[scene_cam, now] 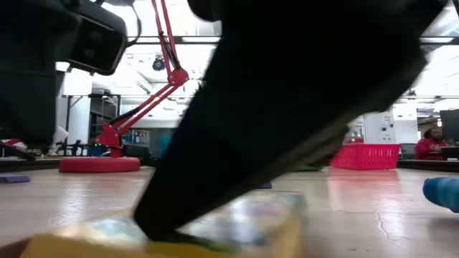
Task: Pick & Place School Supplies
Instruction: Put the crayon box into the blue bin
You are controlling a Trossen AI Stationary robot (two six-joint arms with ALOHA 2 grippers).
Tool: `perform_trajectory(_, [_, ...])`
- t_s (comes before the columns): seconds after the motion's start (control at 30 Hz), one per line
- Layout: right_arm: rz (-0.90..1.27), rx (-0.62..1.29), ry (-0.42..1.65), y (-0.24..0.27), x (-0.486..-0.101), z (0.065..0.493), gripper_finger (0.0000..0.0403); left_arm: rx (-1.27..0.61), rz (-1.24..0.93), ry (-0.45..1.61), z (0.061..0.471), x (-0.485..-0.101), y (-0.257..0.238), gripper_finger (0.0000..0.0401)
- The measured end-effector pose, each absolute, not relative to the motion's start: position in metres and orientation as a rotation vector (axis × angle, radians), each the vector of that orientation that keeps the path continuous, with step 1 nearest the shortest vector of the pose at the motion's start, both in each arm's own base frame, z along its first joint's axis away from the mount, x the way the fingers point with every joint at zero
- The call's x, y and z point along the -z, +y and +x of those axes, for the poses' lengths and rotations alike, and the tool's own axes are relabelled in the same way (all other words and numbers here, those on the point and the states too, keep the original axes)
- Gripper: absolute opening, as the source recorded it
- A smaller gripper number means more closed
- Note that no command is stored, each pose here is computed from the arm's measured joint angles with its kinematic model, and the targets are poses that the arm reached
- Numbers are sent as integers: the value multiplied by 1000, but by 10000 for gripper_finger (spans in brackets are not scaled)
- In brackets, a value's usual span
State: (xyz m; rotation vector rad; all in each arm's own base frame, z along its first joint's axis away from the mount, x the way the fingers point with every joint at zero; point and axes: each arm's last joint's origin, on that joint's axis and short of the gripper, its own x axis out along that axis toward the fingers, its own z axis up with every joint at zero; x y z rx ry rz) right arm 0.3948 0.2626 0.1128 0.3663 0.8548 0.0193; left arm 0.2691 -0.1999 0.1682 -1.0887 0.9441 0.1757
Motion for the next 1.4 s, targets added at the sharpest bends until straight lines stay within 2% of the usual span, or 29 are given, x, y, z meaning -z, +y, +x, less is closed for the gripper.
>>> perform_trajectory(0.5, [327,-62,851,243,-118,415,8,-83,-1193,792,255,-165,-192,30])
perform_trajectory(0.7, [158,-170,784,254,-134,421,8,-85,-1198,792,255,-165,-192,30])
perform_trajectory(0.83, [145,-195,758,260,-147,424,8,-87,-1204,791,255,-165,-192,30])
perform_trajectory(1.2, [153,-74,781,266,-151,417,8,-104,-1230,790,259,-165,-187,30])
perform_trajectory(1.4, [158,37,719,279,-153,406,8,-72,-1226,831,263,-165,-182,30])
